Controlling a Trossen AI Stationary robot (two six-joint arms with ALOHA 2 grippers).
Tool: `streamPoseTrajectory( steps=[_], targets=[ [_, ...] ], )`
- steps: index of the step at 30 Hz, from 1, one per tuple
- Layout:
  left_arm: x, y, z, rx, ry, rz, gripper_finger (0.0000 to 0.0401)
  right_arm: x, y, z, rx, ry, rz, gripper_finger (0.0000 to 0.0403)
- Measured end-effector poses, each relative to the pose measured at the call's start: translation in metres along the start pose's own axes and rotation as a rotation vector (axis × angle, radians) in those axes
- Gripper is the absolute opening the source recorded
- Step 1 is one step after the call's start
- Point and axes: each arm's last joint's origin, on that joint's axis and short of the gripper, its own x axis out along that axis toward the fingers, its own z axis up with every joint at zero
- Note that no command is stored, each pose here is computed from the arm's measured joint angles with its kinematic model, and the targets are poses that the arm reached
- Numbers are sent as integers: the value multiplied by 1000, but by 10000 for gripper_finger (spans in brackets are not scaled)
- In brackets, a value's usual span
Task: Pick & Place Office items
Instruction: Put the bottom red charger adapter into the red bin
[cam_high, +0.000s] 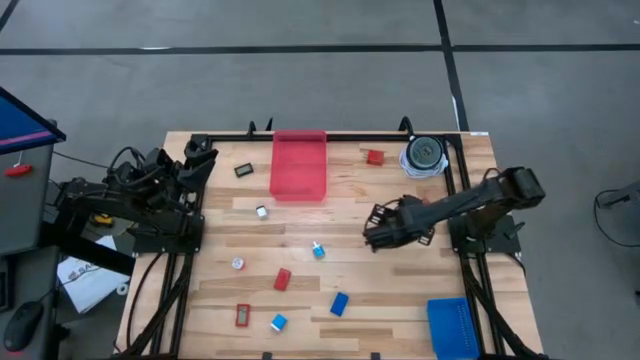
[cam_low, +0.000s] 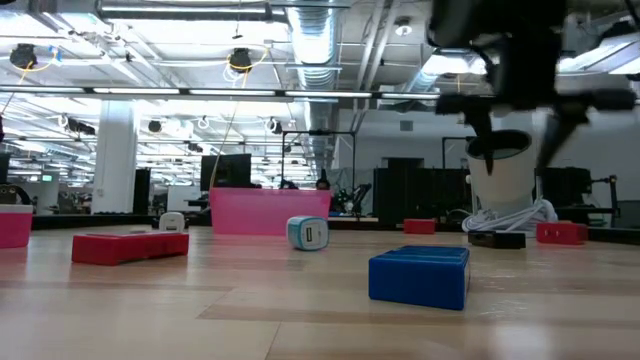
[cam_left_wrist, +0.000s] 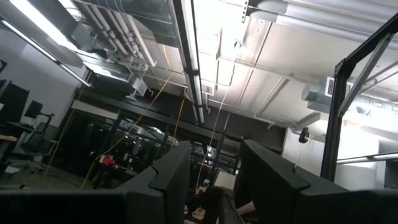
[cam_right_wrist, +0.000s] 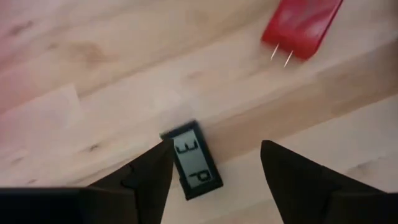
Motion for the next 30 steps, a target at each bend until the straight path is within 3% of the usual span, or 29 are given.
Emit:
streamPoseTrajectory(
  steps=[4,15,23,30],
  targets=[
    [0,0,0,-1,0,2,143,18,-19,11,34,37,-9,249],
    [0,1,0,-28,-5,28,143,33,-28,48,83,-96,-189,250],
    [0,1,0,-29,-6,28,143,70,-49,53,210,3,-138,250],
    [0,1,0,-36,-6,29,143,77,-64,67,300,25,-96,250]
  ],
)
